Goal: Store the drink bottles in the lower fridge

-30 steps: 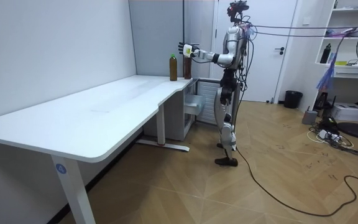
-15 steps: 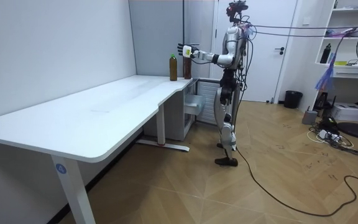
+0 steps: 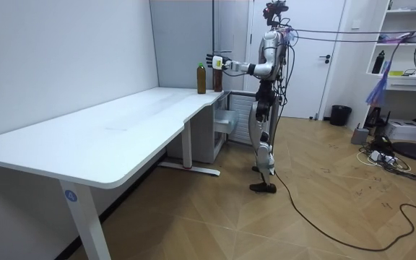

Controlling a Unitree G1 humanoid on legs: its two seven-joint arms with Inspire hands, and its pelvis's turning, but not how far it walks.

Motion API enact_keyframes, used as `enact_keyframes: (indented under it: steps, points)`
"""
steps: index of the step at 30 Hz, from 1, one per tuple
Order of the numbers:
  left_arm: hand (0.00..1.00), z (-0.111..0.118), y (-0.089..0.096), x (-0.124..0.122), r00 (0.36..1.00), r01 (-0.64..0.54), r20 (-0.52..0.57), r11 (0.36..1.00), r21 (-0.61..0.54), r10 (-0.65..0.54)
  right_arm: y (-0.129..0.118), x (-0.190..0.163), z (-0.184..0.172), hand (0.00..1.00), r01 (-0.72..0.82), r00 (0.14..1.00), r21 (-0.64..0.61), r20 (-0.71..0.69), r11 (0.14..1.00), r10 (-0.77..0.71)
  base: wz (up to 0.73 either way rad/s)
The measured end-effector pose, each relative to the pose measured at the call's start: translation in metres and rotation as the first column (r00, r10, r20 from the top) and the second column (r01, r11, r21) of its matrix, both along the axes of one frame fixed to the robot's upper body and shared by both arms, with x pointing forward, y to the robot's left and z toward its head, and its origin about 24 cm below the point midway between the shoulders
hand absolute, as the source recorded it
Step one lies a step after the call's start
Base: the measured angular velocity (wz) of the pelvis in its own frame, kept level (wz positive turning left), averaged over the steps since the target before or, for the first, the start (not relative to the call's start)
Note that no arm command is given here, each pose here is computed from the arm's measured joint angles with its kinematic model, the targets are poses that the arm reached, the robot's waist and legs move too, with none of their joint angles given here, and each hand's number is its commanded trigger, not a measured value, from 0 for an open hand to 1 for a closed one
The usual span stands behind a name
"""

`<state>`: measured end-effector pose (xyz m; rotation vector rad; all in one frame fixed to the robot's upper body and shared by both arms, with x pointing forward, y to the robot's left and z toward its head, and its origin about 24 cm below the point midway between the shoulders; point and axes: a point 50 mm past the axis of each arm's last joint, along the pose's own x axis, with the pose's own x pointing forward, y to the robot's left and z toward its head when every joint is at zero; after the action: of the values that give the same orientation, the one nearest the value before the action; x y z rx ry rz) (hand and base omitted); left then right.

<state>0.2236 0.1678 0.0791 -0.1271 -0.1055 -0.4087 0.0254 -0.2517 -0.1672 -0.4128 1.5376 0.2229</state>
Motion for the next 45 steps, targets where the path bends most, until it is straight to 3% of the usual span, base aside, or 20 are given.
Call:
enact_keyframes:
  steps: [11, 27, 40, 41, 43, 45]
  points:
    - [0.0, -0.002, 0.001, 0.0, 1.0, -0.011, -0.008, 1.0, 0.0, 0.011, 0.0, 0.0, 0.0, 0.0, -0.002, 1.0, -0.005, 0.002, 1.0, 0.002, 0.0]
    - [0.0, -0.023, -0.001, 0.001, 0.995, -0.006, -0.101, 1.0, 0.004, 0.006, -0.001, 0.003, 0.0, 0.0, -0.005, 1.0, -0.024, 0.023, 1.0, 0.005, 0.0]
    - [0.0, -0.024, -0.002, 0.0, 0.995, 0.002, -0.103, 1.0, 0.003, -0.001, -0.001, 0.005, 0.0, 0.0, -0.007, 1.0, -0.023, 0.028, 1.0, 0.007, 0.0]
    - [0.4, -0.024, -0.002, 0.001, 0.995, 0.002, -0.103, 1.0, 0.003, -0.001, -0.001, 0.005, 0.0, 0.0, -0.007, 1.0, -0.023, 0.028, 1.0, 0.007, 0.0]
    - [1.0, -0.024, -0.002, 0.001, 0.995, 0.002, -0.103, 1.0, 0.003, -0.001, -0.001, 0.005, 0.0, 0.0, -0.007, 1.0, -0.023, 0.03, 1.0, 0.008, 0.0]
    - [1.0, -0.024, -0.003, 0.0, 0.995, 0.002, -0.103, 1.0, 0.003, -0.002, -0.001, 0.006, 0.0, 0.0, -0.007, 1.0, -0.022, 0.03, 1.0, 0.008, 0.0]
